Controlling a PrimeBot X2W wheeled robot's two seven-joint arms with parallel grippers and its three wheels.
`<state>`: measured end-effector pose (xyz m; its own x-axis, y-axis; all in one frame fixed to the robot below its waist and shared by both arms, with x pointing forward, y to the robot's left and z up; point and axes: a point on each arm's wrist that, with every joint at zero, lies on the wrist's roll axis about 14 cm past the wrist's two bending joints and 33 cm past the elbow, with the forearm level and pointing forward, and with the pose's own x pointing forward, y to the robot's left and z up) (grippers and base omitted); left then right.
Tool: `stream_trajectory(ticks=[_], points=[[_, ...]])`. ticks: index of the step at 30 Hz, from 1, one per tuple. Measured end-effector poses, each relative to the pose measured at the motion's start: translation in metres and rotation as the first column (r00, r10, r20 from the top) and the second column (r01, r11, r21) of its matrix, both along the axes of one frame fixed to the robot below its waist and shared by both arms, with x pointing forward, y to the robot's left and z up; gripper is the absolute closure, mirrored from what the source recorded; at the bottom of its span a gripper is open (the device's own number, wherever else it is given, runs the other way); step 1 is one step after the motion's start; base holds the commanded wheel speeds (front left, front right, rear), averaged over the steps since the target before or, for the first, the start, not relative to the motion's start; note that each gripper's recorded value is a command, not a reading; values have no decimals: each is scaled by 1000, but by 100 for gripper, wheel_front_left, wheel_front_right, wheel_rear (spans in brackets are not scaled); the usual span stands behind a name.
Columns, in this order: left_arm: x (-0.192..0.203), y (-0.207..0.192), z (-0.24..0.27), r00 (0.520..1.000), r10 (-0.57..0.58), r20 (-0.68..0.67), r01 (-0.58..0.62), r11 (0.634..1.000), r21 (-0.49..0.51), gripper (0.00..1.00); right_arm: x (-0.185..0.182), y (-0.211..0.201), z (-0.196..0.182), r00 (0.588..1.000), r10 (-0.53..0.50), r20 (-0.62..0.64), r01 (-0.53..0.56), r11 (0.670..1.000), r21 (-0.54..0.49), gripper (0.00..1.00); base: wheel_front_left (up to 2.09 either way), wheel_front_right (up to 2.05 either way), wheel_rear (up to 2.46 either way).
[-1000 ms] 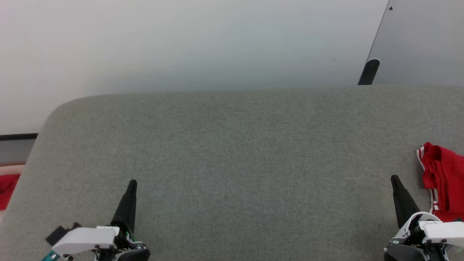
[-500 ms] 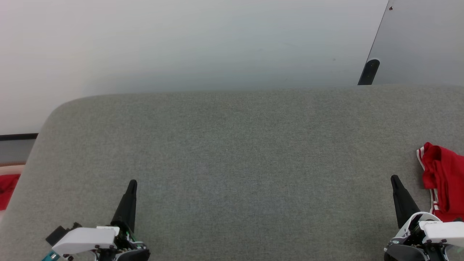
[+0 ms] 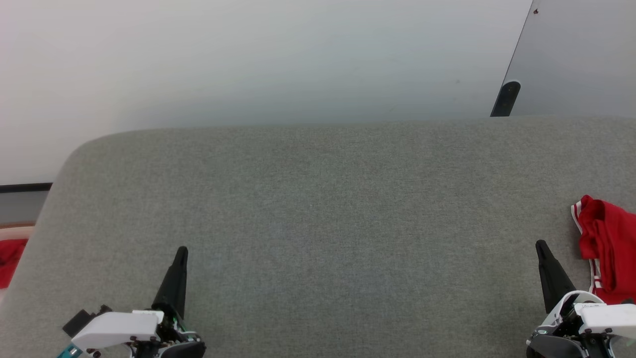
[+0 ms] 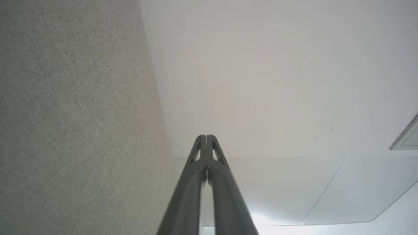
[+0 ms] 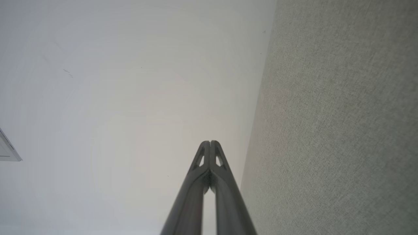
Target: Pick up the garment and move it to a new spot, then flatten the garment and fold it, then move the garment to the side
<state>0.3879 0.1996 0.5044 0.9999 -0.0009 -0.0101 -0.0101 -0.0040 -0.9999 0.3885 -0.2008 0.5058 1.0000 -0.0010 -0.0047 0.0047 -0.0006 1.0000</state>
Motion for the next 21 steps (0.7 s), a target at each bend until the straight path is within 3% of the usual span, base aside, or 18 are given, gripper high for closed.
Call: stream_trajectory(ticks=[21], points=[[0, 0, 0, 1000, 0, 0, 0, 1000, 0, 100, 0, 0, 0, 1000, 0, 0, 0, 1000, 0, 100, 0, 0, 0]])
